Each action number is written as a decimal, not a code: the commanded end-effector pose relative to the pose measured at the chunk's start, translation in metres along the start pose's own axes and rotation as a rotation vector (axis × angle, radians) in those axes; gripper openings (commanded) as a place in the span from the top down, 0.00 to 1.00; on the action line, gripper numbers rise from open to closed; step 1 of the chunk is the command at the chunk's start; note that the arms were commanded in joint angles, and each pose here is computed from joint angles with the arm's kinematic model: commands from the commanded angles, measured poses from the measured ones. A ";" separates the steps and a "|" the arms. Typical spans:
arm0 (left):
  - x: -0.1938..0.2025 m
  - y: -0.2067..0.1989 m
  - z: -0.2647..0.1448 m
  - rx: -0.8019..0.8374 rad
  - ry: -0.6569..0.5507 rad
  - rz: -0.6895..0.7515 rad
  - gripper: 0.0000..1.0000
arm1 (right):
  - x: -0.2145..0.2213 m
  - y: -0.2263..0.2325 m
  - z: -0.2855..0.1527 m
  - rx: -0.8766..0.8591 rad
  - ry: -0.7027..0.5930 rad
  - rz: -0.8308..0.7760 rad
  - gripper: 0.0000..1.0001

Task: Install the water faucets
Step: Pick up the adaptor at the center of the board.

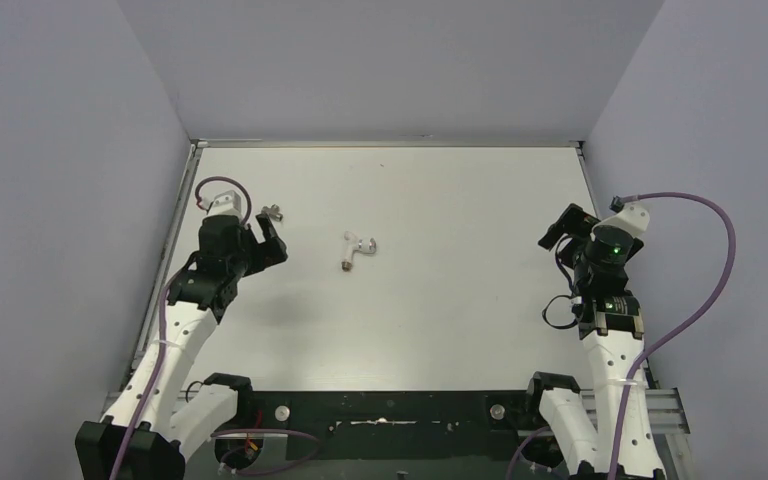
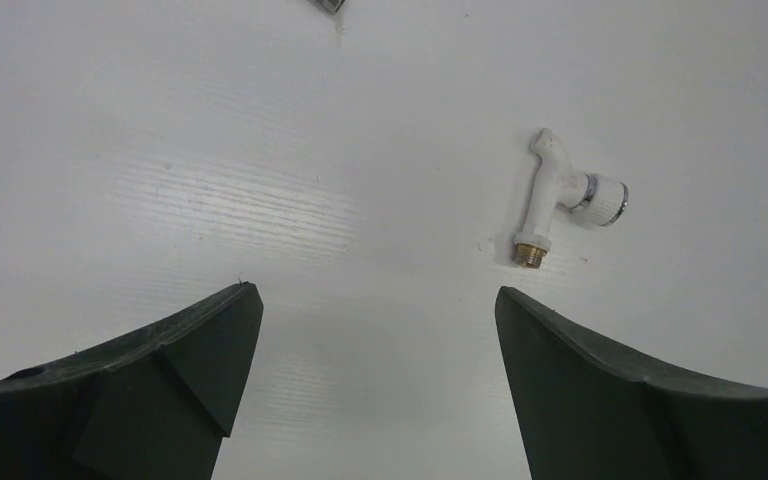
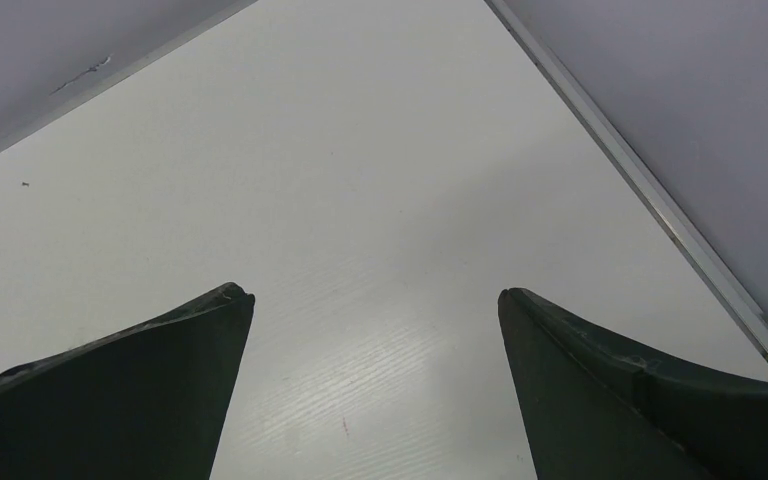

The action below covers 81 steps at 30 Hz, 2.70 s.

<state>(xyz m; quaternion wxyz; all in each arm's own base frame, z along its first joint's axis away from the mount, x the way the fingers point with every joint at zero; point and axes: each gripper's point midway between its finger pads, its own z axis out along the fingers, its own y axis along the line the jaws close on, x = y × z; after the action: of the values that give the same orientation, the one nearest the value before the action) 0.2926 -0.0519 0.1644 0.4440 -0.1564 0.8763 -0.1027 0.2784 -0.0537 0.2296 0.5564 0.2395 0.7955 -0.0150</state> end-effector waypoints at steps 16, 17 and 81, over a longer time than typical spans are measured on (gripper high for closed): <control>-0.022 -0.012 -0.017 0.055 -0.076 -0.056 0.05 | 0.023 -0.001 0.000 0.013 0.149 -0.003 0.00; -0.022 -0.013 -0.018 0.058 -0.076 -0.055 0.05 | 0.027 0.002 0.000 -0.011 0.162 -0.014 0.00; -0.062 0.044 0.229 -0.630 0.039 -0.372 0.31 | 0.119 0.099 -0.011 -0.334 0.416 -0.085 0.00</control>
<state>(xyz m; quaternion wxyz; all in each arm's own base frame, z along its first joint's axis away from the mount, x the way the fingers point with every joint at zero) 0.4913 0.0034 0.0504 0.3138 -0.4166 0.8490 0.0847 0.2744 0.0812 0.1438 0.3945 0.1021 0.9022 0.1416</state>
